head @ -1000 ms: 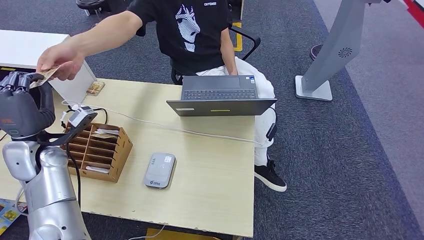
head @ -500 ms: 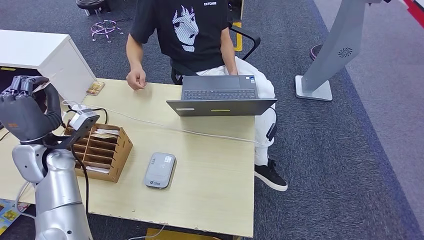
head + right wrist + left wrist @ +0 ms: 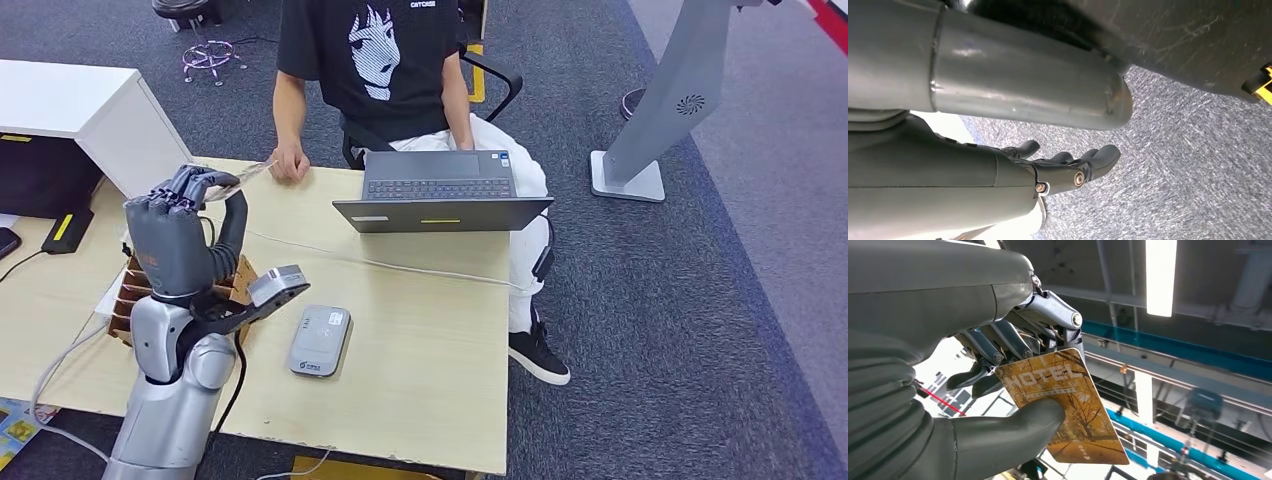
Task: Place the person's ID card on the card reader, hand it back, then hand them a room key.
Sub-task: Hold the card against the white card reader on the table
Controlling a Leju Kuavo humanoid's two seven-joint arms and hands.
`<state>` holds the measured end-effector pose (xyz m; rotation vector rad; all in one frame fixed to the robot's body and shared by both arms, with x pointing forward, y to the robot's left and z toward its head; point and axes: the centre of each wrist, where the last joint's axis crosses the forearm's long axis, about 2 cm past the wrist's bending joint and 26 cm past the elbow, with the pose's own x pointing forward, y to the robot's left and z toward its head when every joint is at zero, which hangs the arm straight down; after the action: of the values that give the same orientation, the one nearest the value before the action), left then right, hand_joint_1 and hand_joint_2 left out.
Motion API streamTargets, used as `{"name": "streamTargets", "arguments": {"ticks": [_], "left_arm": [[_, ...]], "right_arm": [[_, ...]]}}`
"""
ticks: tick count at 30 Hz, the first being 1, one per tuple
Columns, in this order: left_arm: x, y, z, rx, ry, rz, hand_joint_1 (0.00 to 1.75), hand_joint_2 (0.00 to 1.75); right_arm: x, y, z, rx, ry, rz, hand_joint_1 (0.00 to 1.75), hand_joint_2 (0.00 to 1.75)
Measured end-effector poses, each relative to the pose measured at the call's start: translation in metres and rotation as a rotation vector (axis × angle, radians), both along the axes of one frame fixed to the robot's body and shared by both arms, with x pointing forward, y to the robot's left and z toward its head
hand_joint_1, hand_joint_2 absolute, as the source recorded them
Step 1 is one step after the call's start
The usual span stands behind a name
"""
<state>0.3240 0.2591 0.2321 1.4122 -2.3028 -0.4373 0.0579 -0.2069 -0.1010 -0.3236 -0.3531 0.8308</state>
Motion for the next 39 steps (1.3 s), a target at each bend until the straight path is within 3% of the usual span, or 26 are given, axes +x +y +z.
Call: {"name": "streamTargets", "arguments": {"ticks": [7, 16, 27, 39], "left_arm": [[-0.013, -0.009, -0.010, -0.042, 0.069, -0.086, 1.75, 1.75], [-0.029, -0.003, -0.032, -0.055, 0.170, -0.095, 1.75, 1.75], [-0.067, 0.001, -0.088, -0.106, 0.382, -0.080, 1.75, 1.75], [-0.078, 0.000, -0.131, -0.109, 0.551, -0.096, 1.75, 1.75]], "right_arm": [[-0.003, 0.001, 0.000, 0.003, 0.005, -0.016, 0.00, 0.00], [-0.005, 0.004, 0.000, 0.007, 0.006, -0.025, 0.00, 0.00], [-0.007, 0.008, 0.000, 0.010, 0.007, -0.038, 0.00, 0.00], [-0.007, 0.009, 0.001, 0.019, 0.002, -0.039, 0.00, 0.00]]}}
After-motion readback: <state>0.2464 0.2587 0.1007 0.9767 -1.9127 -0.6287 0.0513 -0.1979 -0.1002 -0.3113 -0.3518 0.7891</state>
